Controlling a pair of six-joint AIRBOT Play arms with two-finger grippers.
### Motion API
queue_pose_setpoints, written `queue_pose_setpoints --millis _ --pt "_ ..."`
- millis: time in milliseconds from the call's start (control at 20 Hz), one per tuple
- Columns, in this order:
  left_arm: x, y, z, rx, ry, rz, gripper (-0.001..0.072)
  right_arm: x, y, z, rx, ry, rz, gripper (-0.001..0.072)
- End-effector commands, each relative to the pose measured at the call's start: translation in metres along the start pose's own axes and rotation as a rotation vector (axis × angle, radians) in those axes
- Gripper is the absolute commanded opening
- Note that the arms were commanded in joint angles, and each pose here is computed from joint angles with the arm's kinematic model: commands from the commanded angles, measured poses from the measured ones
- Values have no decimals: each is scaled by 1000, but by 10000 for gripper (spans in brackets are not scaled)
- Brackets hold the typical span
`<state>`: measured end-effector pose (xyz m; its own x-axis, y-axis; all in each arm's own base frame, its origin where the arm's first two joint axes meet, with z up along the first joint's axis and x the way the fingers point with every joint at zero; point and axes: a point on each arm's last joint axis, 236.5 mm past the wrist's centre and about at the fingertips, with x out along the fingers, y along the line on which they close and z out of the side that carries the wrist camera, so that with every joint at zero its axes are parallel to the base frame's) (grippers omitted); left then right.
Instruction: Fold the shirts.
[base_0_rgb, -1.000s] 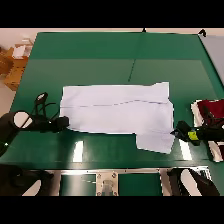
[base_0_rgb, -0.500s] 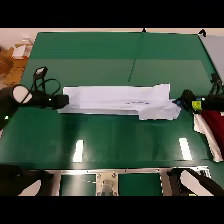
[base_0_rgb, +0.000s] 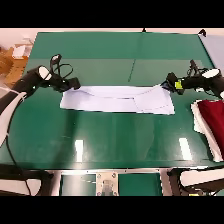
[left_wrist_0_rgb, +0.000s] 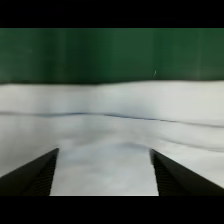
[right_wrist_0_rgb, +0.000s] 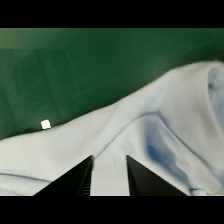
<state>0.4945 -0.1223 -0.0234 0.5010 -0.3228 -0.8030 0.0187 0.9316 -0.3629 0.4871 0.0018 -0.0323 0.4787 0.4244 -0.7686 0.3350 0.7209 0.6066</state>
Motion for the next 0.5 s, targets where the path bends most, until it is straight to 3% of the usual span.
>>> queue_pose_setpoints --millis 0,100,250,450 --pt "-5 10 50 -45 -101 3 704 5 -8 30 -15 -20 10 364" --pt "-39 27 74 -69 -91 8 704 -22 -15 40 -95 0 24 506" --pt "-76 52 81 -106 -30 22 704 -47 -51 32 -156 81 6 618" --pt "-82 61 53 -117 96 25 703 -37 -85 -11 -164 276 48 653"
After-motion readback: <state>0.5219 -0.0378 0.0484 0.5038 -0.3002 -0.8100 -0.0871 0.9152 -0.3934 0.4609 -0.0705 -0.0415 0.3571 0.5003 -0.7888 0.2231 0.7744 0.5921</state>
